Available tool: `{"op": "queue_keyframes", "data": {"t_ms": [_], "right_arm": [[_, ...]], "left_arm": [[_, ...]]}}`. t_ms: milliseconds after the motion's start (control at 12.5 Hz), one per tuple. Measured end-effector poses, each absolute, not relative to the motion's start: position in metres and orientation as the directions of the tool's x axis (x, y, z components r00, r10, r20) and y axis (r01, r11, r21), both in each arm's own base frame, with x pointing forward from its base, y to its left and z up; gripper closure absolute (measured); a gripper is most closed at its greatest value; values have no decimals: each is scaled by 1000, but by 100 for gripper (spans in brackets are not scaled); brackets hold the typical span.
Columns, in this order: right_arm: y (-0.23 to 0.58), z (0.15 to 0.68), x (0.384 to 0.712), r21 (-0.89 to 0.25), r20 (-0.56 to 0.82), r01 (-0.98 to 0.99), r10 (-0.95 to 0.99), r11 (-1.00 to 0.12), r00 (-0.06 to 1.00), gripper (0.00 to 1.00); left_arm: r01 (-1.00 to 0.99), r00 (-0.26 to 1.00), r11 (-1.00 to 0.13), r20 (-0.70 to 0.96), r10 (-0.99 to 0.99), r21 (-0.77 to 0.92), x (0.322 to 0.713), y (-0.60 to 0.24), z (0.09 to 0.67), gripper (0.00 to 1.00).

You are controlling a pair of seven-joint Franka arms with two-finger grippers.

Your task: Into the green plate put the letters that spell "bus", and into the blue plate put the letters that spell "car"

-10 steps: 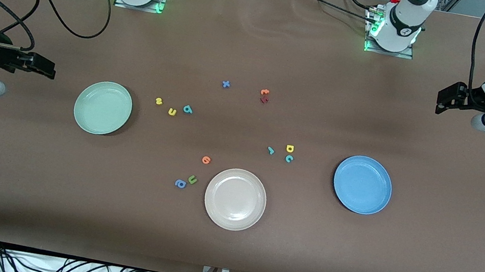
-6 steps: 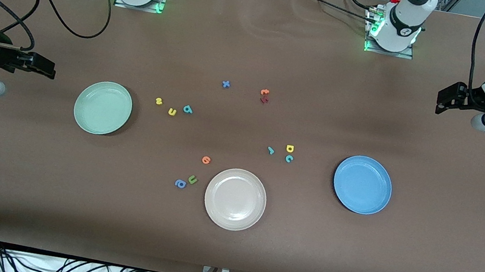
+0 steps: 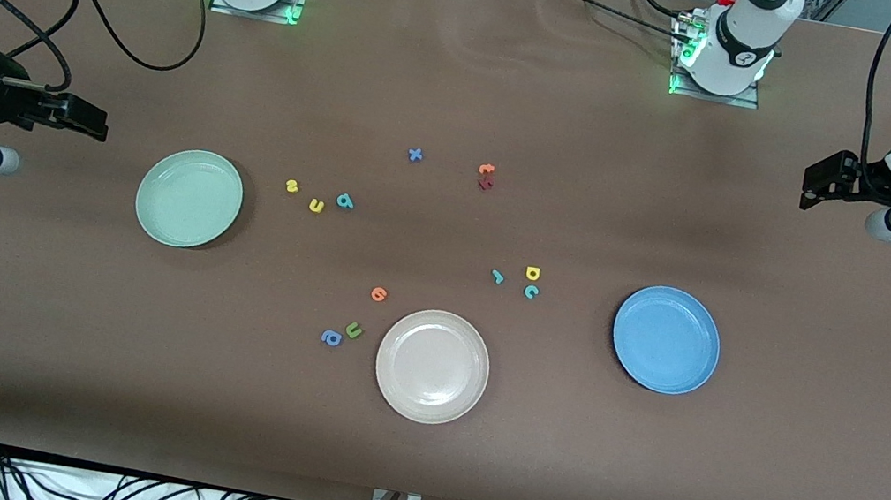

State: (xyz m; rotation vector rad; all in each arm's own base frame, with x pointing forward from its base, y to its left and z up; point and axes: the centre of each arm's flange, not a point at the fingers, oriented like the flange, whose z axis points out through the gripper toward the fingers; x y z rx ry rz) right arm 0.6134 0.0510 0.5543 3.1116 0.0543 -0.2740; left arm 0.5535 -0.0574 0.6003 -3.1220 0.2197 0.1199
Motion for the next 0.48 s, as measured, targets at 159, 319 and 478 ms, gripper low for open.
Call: {"op": "queue_keyframes", "data": {"t_ms": [159, 319, 478], "right_arm": [[63, 554, 612, 20, -175, 56, 51, -998, 983, 0], [63, 554, 612, 21, -176, 57, 52, -998, 983, 0], [62, 554, 612, 22, -177, 55, 51, -998, 983, 0]], "left_arm": [[-140, 987, -990, -77, -139, -4, 553, -57, 600, 0], [-140, 987, -990, -77, -139, -4, 553, -57, 600, 0], [-140, 987, -990, -77, -139, -4, 553, -57, 600, 0]]}}
